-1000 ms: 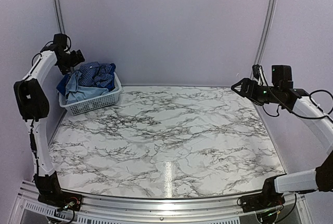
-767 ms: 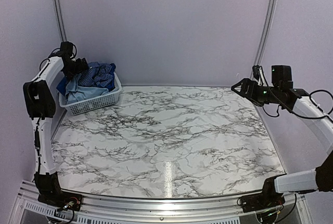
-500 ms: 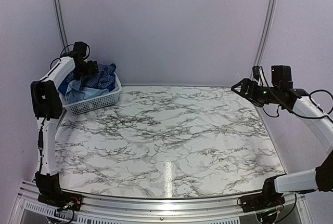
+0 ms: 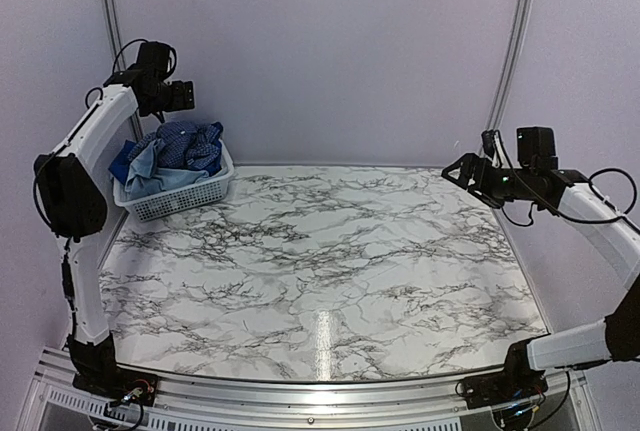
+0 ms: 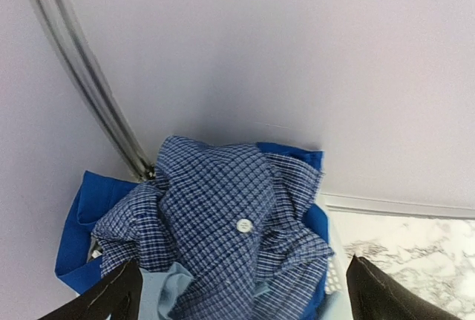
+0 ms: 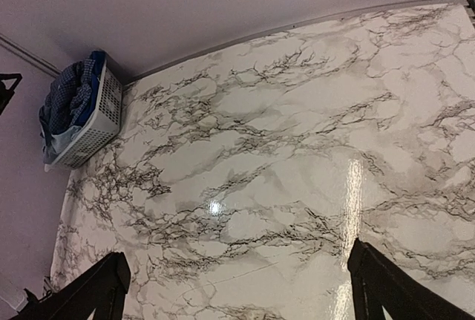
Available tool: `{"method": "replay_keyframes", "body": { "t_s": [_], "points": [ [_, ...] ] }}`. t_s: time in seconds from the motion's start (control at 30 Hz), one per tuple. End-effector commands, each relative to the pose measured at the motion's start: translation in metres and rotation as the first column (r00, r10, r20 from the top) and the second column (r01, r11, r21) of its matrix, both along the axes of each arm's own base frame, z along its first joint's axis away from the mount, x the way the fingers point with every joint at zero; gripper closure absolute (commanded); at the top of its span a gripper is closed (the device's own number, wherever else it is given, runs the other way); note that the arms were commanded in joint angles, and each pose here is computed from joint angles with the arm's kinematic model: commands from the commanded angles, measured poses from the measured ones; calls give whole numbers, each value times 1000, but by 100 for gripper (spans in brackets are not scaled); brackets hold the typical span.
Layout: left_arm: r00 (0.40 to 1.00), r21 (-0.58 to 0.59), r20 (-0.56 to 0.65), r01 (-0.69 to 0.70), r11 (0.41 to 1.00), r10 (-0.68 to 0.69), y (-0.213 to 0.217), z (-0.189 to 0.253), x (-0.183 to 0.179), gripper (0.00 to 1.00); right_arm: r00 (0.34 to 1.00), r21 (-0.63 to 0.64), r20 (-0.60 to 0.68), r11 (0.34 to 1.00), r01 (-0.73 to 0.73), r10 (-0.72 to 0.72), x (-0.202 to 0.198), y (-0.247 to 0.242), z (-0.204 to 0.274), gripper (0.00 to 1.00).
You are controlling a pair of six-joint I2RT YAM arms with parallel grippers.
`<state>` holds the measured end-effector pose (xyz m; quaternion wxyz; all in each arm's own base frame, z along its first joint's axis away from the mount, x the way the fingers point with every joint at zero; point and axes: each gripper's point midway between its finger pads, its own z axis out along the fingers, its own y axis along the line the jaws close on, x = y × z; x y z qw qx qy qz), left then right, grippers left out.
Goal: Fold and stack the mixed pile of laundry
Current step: Pick up the crumpled shirt from the bin.
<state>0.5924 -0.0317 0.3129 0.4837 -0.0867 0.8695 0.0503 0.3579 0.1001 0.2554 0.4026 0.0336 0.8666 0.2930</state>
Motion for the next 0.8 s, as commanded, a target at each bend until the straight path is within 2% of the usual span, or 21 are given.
{"method": "replay_keyframes", "body": {
  "t_s": [0.0,0.17,0.3,0.43,0.6,0.7,0.77],
  "points": [
    [990,-46,-82,109,993,-112,-36,-35,-4,1,1000,17,18,1000,-3,3,5,0,8,2],
    [988,-97,-132,70,993,-82,-30,-70,9,1,1000,18,11,1000,-2,2,4,0,7,2],
    [985,-98,-170,-47,994,30,0,-96,15,1,1000,15,2,1000,5,-6,1,-1,6,1],
    [971,-31,-196,-148,988,140,32,-115,16,1,1000,8,1,1000,13,-13,-3,-3,5,1],
    [959,56,-223,-165,985,173,44,-134,21,3,1000,7,-2,1000,22,-22,-5,-4,5,2],
    [957,85,-219,-176,981,191,51,-133,22,13,1000,2,-1,1000,27,-27,-4,-6,7,2],
    [960,84,-201,-182,980,195,55,-123,23,33,1000,-1,-1,1000,28,-28,-5,-6,8,1]
  ]
}}
